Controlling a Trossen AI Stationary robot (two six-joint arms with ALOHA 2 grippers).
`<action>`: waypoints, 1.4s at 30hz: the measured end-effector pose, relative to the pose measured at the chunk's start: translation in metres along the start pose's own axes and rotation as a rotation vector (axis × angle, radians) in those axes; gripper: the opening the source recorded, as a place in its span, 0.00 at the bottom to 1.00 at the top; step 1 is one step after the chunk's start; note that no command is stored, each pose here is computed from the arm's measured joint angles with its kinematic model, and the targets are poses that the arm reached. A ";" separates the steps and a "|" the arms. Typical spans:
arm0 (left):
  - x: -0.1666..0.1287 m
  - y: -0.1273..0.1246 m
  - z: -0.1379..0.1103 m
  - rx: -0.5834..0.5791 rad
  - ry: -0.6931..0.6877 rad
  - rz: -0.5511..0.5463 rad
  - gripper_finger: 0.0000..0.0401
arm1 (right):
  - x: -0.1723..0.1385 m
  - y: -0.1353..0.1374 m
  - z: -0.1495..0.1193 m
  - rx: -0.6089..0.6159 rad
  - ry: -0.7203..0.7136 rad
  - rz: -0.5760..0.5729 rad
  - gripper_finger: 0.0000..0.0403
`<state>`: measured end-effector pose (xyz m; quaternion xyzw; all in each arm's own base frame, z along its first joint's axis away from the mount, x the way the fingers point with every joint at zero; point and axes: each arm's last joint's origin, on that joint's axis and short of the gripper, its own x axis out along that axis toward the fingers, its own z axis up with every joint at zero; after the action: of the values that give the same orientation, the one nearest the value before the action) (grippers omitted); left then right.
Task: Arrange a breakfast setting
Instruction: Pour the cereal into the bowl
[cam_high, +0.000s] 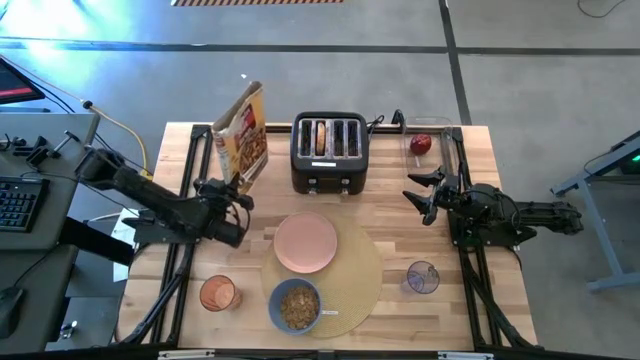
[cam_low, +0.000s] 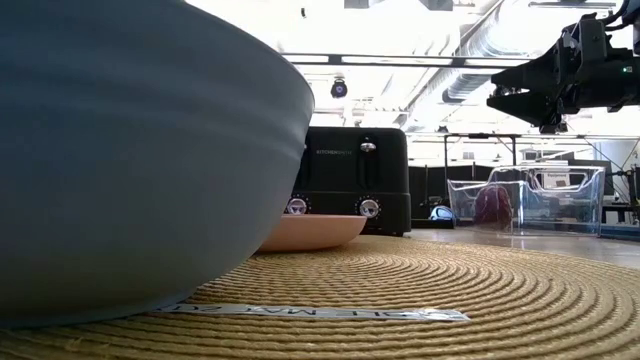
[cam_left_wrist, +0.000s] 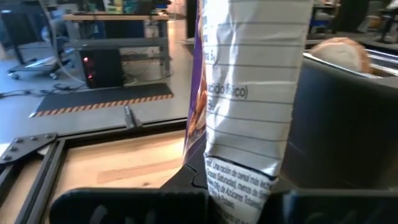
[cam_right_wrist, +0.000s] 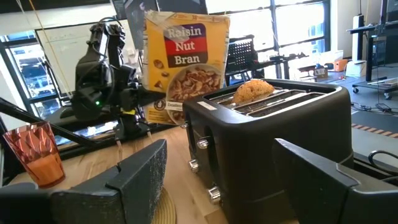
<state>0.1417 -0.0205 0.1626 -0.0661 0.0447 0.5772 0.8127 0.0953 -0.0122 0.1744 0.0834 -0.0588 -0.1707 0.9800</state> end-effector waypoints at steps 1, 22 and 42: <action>0.002 0.000 -0.001 -0.004 -0.001 0.012 0.01 | 0.000 0.000 0.000 0.000 0.000 0.000 0.70; 0.042 -0.003 -0.014 0.006 0.062 0.258 0.01 | 0.000 0.000 -0.001 -0.004 0.012 -0.002 0.70; 0.052 -0.009 -0.046 -0.075 0.071 0.320 0.16 | 0.000 0.000 -0.002 -0.008 0.024 -0.003 0.70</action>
<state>0.1675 0.0183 0.1101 -0.1087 0.0618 0.6977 0.7054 0.0955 -0.0122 0.1720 0.0817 -0.0464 -0.1716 0.9807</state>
